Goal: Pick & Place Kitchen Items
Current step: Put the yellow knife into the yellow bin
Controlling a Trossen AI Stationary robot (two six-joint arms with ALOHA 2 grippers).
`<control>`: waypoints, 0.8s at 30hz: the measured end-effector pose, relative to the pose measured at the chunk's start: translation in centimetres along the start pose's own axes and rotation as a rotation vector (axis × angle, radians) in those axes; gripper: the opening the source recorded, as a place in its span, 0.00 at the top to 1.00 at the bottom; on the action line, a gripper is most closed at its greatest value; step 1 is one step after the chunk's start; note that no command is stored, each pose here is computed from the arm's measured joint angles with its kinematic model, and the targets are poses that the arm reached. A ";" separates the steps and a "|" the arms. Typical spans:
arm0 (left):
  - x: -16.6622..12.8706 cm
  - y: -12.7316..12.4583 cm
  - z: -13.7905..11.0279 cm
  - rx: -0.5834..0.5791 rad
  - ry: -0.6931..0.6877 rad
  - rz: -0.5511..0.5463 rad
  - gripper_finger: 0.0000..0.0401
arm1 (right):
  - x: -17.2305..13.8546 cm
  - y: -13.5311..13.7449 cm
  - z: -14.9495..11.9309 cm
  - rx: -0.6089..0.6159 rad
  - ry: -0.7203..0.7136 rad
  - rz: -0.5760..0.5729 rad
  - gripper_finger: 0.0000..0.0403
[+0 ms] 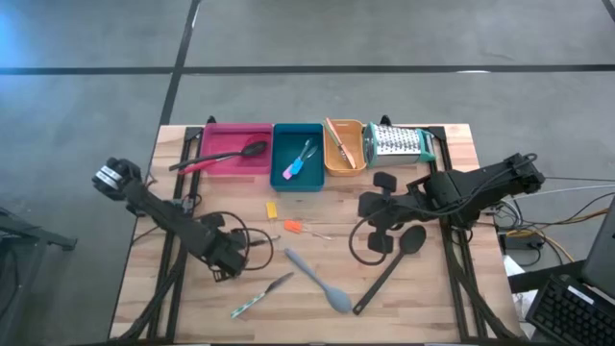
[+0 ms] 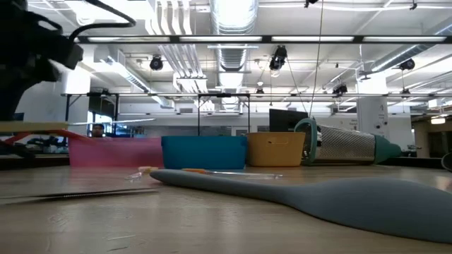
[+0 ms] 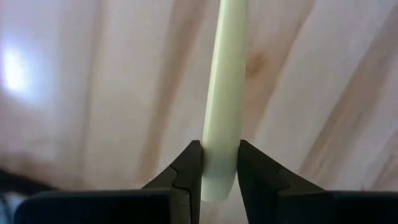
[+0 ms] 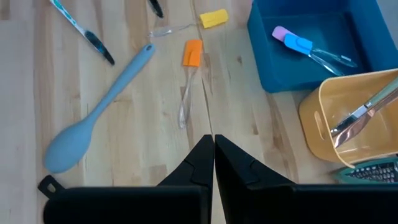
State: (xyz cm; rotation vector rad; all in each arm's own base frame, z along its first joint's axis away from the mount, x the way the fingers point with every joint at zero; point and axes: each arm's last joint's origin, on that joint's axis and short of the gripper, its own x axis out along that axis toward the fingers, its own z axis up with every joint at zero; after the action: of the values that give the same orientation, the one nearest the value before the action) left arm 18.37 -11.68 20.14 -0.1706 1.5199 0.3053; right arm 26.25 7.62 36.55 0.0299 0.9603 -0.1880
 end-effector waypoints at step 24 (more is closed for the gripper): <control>-10.4 4.3 8.2 0.157 -0.170 0.017 0.81 | 6.1 1.0 1.4 -0.105 -0.427 0.072 0.83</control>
State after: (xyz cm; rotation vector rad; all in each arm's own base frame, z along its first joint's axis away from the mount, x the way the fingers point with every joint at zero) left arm 24.65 -6.11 31.22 -0.0073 1.3704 0.2073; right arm 30.95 7.56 32.36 -0.0702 0.5412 -0.0722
